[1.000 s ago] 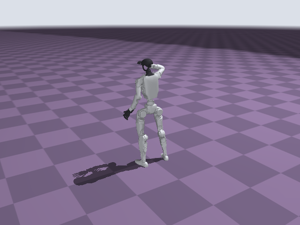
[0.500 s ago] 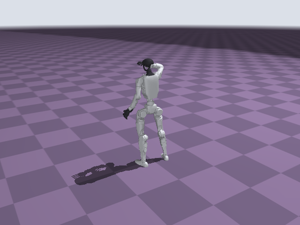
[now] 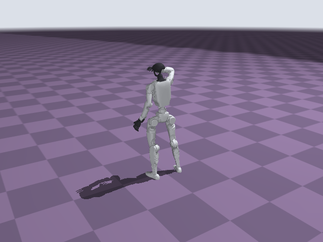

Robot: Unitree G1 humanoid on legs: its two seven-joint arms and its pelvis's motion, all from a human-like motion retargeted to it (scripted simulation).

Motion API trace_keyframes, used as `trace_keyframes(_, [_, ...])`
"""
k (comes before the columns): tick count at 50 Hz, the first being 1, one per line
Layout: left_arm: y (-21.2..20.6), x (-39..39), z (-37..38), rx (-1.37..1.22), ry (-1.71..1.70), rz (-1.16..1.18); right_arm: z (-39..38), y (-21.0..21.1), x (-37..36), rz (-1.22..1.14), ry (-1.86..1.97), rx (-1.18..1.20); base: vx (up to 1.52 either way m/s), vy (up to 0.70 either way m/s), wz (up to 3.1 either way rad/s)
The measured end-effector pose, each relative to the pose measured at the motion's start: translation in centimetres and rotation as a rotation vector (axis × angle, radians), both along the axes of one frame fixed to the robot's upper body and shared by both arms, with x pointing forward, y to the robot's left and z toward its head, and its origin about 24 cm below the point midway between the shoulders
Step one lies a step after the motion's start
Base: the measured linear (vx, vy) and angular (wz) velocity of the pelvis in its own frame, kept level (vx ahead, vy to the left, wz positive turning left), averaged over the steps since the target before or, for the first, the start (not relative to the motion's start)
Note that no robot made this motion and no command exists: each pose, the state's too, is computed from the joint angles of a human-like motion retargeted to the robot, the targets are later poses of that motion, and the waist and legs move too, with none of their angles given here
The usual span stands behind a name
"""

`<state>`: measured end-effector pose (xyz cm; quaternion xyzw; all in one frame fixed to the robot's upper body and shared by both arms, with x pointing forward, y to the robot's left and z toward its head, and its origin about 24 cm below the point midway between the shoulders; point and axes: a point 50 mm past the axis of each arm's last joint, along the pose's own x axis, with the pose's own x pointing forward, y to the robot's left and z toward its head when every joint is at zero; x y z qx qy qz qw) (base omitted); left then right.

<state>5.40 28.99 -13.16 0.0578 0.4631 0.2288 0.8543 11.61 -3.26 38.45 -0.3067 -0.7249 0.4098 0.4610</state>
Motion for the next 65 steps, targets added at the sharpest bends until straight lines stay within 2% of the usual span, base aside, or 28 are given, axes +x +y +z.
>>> trace_keyframes(6, [-0.6,1.0,0.5,0.004,-0.065,-0.033,-0.1,-3.7,1.3,-0.137,0.062,0.072,0.0,0.0,0.0])
trace_keyframes(10, [-0.5,0.4,0.5,0.024,-0.04,-0.072,0.0,-4.4,1.6,-0.175,0.047,0.104,0.0,0.0,0.0])
trace_keyframes(22, [-0.5,-0.4,-0.2,0.016,0.04,-0.041,-0.4,1.7,-0.8,0.059,-0.037,-0.029,0.0,0.0,0.0])
trace_keyframes(35, [-0.1,0.2,0.6,0.038,-0.04,-0.027,-0.3,-4.7,1.3,-0.192,0.028,0.09,0.0,0.0,0.0])
trace_keyframes(42, [0.7,-0.3,0.1,0.036,0.082,-0.106,0.2,-1.5,0.5,-0.086,-0.049,0.072,0.0,0.0,0.0])
trace_keyframes(48, [-0.3,1.7,0.1,0.001,0.011,-0.097,-0.2,1.9,-0.7,0.058,-0.031,-0.022,0.0,0.0,0.0])
trace_keyframes(60, [-0.7,4.5,1.3,0.014,-0.14,-0.111,-0.5,-4.3,1.0,-0.127,0.075,0.073,0.0,0.0,0.05])
trace_keyframes(65, [0.7,2.8,1.1,0.053,-0.024,-0.202,-0.4,-3.6,0.9,-0.133,0.031,0.06,-0.01,0.0,-0.15])
